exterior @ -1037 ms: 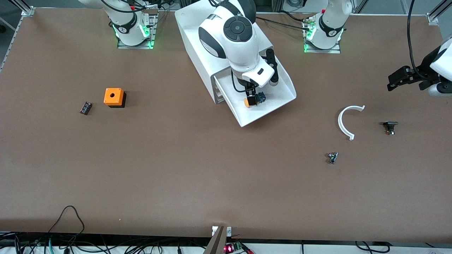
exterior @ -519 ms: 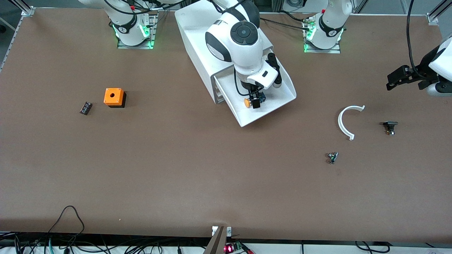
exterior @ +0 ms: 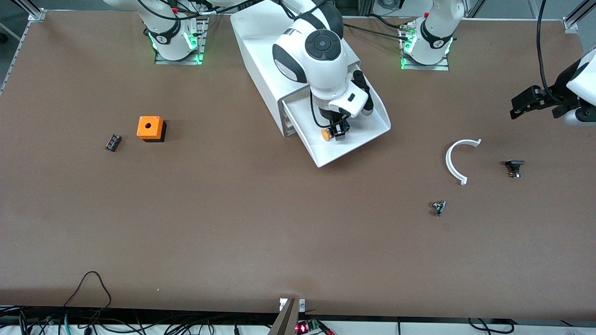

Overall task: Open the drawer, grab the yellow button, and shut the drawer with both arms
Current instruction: 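Grasp the blue-and-orange push button in the drawer with the right gripper, then lift the button out with the right gripper while the left gripper reaches the drawer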

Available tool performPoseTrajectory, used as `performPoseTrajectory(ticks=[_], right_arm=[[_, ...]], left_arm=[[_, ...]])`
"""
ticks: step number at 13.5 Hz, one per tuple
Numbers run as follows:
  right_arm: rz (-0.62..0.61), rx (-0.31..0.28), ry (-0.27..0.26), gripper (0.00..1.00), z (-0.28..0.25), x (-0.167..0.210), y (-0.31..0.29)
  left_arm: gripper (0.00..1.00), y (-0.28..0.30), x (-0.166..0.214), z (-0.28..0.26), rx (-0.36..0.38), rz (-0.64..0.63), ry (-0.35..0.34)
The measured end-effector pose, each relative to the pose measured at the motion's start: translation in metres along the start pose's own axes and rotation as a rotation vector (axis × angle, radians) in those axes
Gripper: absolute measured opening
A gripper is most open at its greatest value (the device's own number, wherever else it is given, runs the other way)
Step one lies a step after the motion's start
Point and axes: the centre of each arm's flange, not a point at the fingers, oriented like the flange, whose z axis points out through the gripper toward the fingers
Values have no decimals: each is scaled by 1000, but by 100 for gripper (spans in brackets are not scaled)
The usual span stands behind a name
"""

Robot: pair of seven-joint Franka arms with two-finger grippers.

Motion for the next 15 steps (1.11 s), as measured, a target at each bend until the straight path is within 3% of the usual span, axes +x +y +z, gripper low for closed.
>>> performPoseTrajectory(ticks=[1,3,7,10,12,15], right_arm=[[-3,0,-1,48,1,0,0],[-6,-2,1,44,0,0,0],[-7,-28,18,44,-16,3,5],[17,-93,58,44,-71,-7,19],[99,-125,75,44,-109,-31,34],[376,-177,42,44,-146,-81,53]], left_arm=[[100,0,0,-2,0,0,3],[100,0,1,-1,-1,0,2],[100,2,6,6,-3,6,-10],[100,27,8,7,-3,28,-9],[100,53,16,23,-7,-22,-2],[100,127,28,90,-31,-174,21]])
